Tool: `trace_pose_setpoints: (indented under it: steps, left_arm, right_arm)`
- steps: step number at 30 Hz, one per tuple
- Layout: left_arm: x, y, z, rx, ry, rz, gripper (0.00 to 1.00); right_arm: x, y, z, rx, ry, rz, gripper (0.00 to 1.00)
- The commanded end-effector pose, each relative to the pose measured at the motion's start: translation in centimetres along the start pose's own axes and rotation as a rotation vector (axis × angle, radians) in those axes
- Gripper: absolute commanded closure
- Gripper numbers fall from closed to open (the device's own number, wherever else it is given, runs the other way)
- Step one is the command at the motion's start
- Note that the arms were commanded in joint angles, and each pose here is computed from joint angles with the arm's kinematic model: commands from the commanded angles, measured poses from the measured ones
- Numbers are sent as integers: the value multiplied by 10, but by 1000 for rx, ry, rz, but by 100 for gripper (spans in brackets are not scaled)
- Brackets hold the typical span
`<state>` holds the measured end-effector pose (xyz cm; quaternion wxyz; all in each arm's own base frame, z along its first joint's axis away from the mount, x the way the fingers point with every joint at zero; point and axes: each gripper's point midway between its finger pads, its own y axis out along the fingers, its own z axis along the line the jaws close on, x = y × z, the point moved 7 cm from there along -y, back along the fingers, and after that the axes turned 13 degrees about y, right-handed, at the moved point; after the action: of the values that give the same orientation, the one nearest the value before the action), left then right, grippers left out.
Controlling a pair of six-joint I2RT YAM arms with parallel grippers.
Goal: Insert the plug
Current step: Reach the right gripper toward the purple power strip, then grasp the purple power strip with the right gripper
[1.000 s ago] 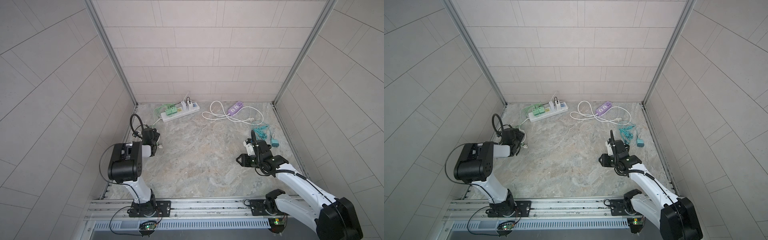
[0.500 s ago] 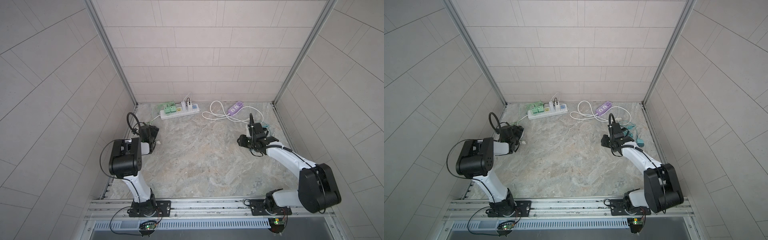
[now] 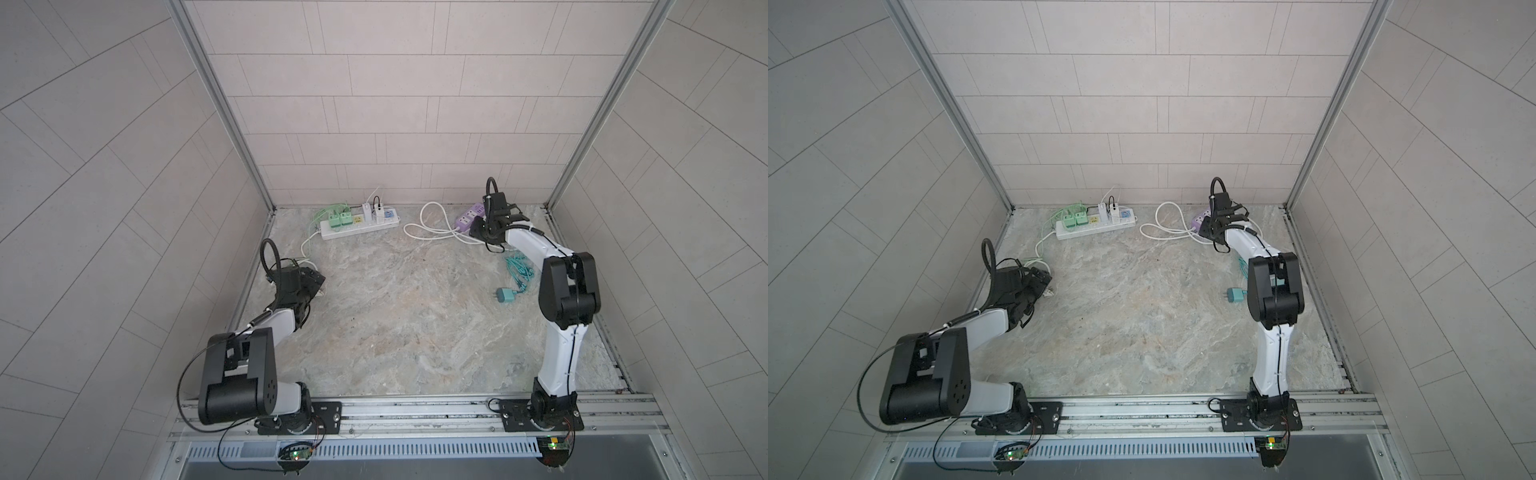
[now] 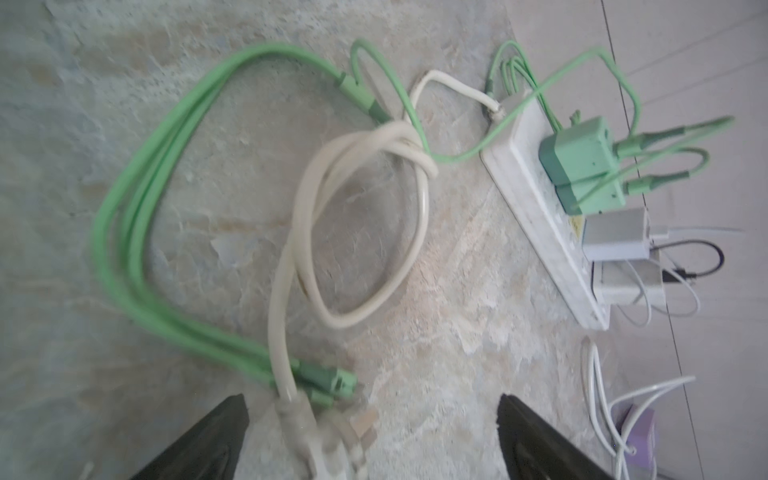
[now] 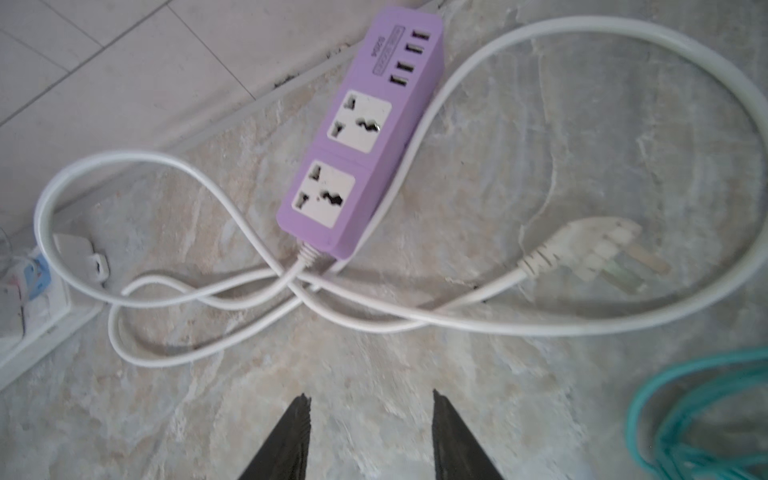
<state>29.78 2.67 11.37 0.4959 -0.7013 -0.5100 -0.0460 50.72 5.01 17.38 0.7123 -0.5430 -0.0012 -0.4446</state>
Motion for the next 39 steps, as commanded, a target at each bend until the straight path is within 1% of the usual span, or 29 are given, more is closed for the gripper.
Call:
trace_pose_setpoints:
  steps: [1, 4, 7, 12, 14, 17, 25, 30, 34, 39]
  left_arm:
    - [-12, -22, -2, 39, 98, 31, 0]
    - [-18, -39, -9, 36, 137, 15, 0]
    - [-22, -49, -8, 28, 150, 11, 0]
    - [-34, -53, -7, -4, 161, 51, 0]
    - [-39, -54, -7, -12, 167, 61, 0]
    - [-44, -54, -6, -22, 165, 69, 0]
    - [-46, -60, -15, -57, 189, 86, 0]
    - [-49, -62, -17, -67, 198, 91, 0]
    - [-49, -64, -19, -78, 203, 91, 0]
    - [-47, -69, -23, -79, 220, 90, 0]
  right_arm:
    - [11, 15, 2, -64, 73, -23, 53]
    - [24, 34, 10, -94, 96, -68, 53]
    - [36, 48, 17, -114, 100, -97, 53]
    - [45, 72, 23, -135, 103, -113, 52]
    - [46, 75, 26, -141, 100, -116, 51]
    - [44, 79, 26, -185, 81, -124, 47]
    - [27, 109, 25, -142, 101, -44, 37]
    - [17, 120, 26, -135, 77, -4, 32]
    - [7, 125, 24, -143, 88, 36, 32]
    - [-6, 126, 25, -160, 48, 79, 31]
